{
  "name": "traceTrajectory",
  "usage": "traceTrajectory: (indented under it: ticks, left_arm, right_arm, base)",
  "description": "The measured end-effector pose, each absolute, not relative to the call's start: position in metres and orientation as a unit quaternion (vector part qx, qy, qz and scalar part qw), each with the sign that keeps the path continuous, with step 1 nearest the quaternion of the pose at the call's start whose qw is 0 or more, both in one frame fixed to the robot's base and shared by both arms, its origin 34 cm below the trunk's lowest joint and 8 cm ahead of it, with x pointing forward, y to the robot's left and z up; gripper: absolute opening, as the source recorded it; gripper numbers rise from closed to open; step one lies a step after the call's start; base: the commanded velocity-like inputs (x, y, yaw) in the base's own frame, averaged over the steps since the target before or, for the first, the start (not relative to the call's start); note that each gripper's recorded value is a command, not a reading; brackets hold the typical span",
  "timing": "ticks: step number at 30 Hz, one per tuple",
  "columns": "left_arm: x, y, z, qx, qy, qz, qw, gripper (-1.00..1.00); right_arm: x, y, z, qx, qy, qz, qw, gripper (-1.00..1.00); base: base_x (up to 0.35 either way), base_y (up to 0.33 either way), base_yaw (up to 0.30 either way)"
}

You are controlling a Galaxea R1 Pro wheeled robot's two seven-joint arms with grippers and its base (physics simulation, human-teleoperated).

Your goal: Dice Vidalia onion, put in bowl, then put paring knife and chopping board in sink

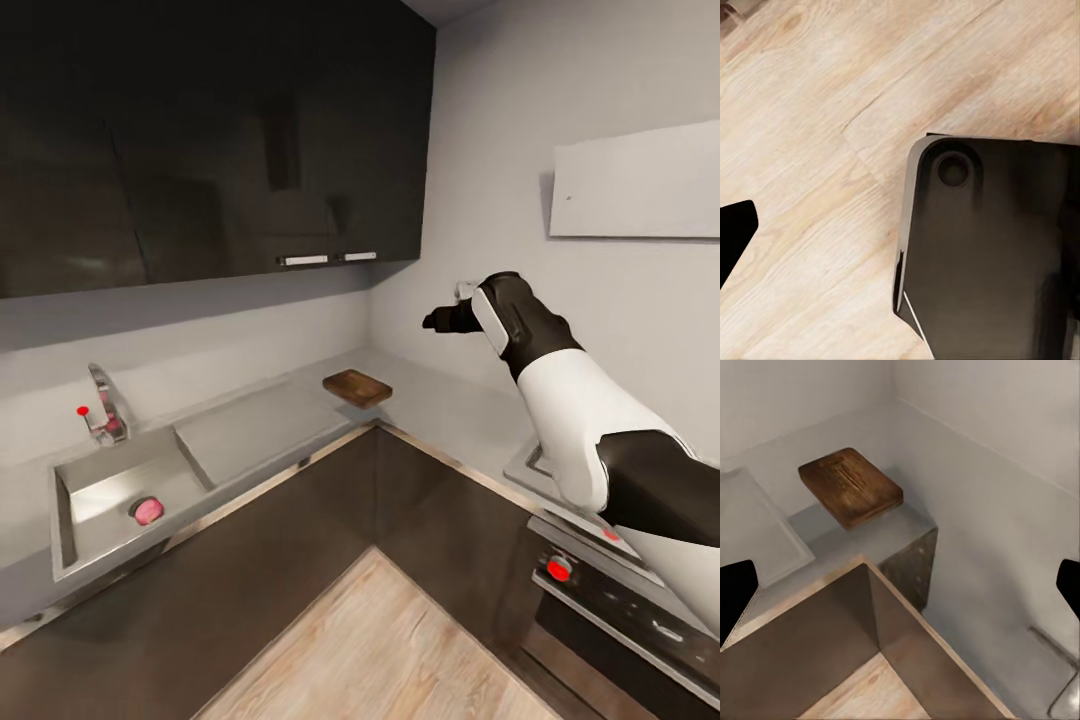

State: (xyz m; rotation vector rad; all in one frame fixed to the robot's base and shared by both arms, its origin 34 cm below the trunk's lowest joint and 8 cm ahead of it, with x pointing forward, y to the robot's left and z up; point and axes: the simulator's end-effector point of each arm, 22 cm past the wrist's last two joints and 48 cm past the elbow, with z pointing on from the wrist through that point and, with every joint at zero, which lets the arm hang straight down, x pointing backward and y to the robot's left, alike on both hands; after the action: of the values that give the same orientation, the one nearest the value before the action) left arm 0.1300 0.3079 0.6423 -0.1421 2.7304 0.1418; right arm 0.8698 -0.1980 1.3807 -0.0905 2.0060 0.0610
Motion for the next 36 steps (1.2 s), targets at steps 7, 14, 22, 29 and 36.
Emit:
traceTrajectory:
  ticks: [7, 14, 22, 29, 36]
  left_arm:
    - [0.128, 0.308, 0.642, -0.051, 0.978, 0.051, 0.198, 1.00]
    - [0.126, 0.308, 0.642, -0.051, 0.978, 0.051, 0.195, 1.00]
    - [0.124, 0.308, 0.642, -0.050, 0.979, 0.051, 0.192, 1.00]
    - [0.122, 0.308, 0.642, -0.050, 0.979, 0.051, 0.190, 1.00]
    - [0.120, 0.308, 0.642, -0.050, 0.980, 0.052, 0.187, 1.00]
  right_arm:
    - [0.872, -0.198, 1.376, -0.038, 0.845, 0.025, 0.533, 1.00]
    - [0.874, -0.198, 1.371, -0.038, 0.846, 0.025, 0.531, 1.00]
    - [0.876, -0.198, 1.367, -0.038, 0.848, 0.025, 0.529, 1.00]
    - [0.878, -0.198, 1.362, -0.038, 0.849, 0.026, 0.526, 1.00]
    - [0.880, -0.198, 1.358, -0.038, 0.851, 0.026, 0.524, 1.00]
  base:
    - [0.261, -0.181, 0.251]
    - [0.242, -0.212, 0.251]
    - [0.219, -0.209, 0.251]
    - [0.188, -0.178, 0.251]
    - [0.172, -0.171, 0.251]
